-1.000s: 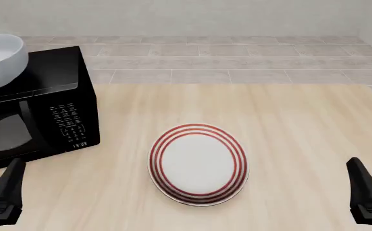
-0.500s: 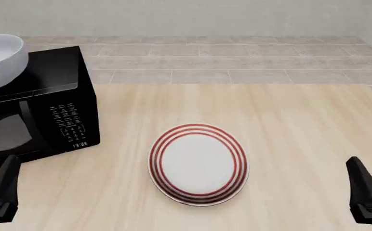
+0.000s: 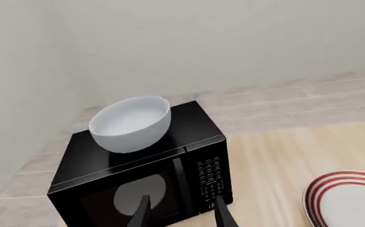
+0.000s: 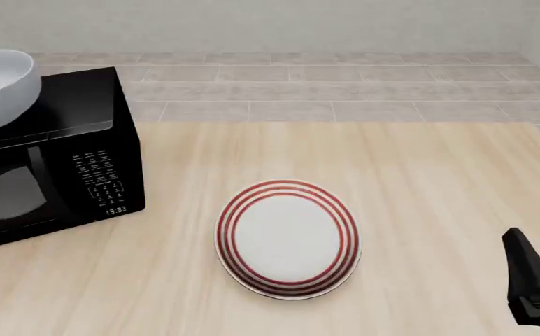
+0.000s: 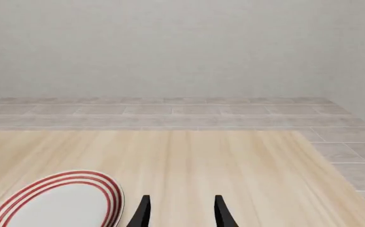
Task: Pick up the white bowl and put it on the plate.
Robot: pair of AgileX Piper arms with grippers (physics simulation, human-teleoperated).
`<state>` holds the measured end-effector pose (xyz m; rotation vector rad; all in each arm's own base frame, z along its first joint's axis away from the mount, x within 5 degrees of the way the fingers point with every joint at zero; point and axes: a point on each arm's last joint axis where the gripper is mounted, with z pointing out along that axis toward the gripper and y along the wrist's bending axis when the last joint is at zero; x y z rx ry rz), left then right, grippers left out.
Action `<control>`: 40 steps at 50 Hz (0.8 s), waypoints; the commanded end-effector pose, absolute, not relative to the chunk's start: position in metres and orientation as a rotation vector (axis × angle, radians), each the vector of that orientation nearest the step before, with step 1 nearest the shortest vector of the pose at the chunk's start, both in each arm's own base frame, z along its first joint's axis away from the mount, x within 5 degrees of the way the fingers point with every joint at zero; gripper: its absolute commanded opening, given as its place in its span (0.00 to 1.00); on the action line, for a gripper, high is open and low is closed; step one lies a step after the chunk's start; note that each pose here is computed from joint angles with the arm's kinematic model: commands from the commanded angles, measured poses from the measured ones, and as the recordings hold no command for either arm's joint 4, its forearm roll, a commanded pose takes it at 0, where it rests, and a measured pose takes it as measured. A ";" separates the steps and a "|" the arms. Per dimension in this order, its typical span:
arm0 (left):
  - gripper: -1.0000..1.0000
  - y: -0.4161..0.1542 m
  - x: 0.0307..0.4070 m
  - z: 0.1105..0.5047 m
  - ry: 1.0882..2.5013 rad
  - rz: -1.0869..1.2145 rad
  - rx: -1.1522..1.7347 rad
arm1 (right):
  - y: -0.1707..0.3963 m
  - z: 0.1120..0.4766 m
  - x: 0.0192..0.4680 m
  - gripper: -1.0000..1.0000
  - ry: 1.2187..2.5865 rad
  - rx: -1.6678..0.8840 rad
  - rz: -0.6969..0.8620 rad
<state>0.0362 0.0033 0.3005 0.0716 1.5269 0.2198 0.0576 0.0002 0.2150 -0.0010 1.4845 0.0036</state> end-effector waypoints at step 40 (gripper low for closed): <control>1.00 0.007 0.048 0.415 1.792 0.625 0.564 | 0.000 0.215 0.057 1.00 1.485 -0.001 0.000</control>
